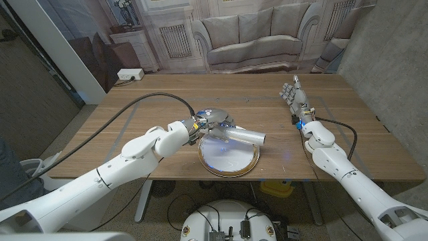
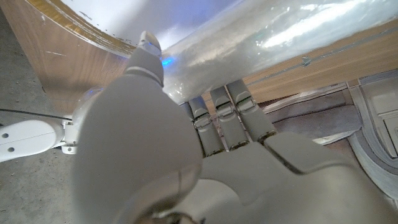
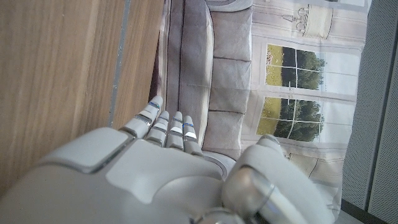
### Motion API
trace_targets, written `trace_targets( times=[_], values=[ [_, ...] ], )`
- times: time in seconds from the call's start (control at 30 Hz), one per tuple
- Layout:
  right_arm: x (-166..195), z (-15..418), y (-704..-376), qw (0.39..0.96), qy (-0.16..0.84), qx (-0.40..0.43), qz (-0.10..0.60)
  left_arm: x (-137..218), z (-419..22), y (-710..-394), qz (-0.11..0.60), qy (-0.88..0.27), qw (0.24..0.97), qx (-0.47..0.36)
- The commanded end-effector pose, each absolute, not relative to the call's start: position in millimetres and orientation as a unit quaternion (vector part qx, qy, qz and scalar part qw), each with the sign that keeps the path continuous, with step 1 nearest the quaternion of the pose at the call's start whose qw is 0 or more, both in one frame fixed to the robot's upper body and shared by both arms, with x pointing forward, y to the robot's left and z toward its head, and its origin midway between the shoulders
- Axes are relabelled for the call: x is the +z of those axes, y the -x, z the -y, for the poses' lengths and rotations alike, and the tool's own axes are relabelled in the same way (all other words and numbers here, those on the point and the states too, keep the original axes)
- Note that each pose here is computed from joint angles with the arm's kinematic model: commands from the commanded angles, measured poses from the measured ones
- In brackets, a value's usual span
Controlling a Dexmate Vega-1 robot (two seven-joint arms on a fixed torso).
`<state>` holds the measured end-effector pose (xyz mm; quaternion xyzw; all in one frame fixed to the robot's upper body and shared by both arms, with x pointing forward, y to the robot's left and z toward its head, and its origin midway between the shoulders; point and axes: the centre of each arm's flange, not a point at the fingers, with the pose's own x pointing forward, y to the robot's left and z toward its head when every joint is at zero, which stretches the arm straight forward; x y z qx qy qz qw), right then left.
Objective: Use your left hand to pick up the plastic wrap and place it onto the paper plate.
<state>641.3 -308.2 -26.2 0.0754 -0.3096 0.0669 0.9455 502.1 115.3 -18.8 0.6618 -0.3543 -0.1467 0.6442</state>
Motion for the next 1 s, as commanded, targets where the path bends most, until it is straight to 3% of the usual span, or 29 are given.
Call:
trace_targets(
  times=[0.03, 1.0],
  values=[
    [-27.2, 309.3, -643.0, 0.946, -0.076, 0.070, 0.307, -27.4, -110.9, -499.7, 0.347, -0.682, 0.631, -0.127],
    [-33.1, 313.7, -637.3, 0.948, -0.077, 0.069, 0.301, -48.4, -99.1, -501.0, 0.341, -0.700, 0.617, -0.116]
  ],
)
